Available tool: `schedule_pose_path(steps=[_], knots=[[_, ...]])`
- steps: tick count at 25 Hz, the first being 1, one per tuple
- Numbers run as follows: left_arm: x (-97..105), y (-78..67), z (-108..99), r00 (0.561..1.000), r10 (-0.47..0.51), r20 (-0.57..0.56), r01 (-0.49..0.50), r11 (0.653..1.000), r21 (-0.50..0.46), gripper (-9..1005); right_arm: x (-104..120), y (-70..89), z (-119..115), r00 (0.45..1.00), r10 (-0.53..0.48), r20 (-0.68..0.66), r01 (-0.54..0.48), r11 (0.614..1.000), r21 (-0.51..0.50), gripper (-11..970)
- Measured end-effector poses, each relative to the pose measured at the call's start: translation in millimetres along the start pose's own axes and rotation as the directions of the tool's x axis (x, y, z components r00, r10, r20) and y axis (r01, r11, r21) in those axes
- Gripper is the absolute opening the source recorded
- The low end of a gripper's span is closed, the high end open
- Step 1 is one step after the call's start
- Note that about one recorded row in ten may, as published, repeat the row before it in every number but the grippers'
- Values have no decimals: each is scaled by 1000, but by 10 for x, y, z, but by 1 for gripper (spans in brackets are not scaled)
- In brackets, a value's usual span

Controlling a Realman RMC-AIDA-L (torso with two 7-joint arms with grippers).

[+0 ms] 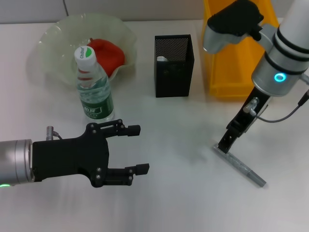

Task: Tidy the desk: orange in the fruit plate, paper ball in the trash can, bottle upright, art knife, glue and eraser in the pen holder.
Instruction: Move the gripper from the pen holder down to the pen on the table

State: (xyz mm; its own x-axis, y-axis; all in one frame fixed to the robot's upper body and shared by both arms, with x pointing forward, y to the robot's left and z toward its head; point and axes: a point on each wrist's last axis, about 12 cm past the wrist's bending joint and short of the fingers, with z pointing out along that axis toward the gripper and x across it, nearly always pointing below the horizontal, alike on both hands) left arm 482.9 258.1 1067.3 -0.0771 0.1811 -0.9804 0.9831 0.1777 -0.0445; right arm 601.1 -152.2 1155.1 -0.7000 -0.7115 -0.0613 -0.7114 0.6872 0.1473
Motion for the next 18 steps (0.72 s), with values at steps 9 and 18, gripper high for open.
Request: schedule_pose_path(steps=[9,18], knots=[[2,4,0,1000,2,-1,-2,1000,-5,810,-4,65,190,999,-25,-36,24,1000,-5,757],[5,-1,0,1000,1,3,-1,1000,-9,810,14,67,248,999,-12,-30,12,1000,-14,725]])
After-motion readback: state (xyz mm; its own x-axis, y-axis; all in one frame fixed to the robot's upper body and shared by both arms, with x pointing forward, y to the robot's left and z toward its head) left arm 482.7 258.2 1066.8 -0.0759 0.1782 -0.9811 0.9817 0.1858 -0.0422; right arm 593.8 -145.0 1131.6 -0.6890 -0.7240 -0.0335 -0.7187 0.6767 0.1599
